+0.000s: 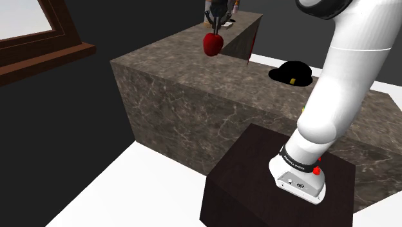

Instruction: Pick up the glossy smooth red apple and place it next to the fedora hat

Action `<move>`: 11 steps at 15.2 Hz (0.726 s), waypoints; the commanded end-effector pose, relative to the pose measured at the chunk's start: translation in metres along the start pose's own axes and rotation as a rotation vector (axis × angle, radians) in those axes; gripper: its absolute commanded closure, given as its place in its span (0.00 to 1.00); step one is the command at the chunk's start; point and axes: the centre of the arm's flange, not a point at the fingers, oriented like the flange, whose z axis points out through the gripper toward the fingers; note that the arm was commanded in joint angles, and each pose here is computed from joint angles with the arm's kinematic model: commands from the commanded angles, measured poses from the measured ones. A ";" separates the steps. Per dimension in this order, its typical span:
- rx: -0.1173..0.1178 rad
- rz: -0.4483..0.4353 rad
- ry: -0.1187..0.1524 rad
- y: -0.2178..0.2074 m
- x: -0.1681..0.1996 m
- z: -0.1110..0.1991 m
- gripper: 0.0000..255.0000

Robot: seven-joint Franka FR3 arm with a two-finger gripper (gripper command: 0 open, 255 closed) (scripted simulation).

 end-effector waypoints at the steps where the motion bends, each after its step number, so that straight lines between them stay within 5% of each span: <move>1: 0.000 0.000 0.000 0.019 0.005 -0.001 1.00; 11: 0.000 0.000 0.000 0.146 0.038 -0.008 1.00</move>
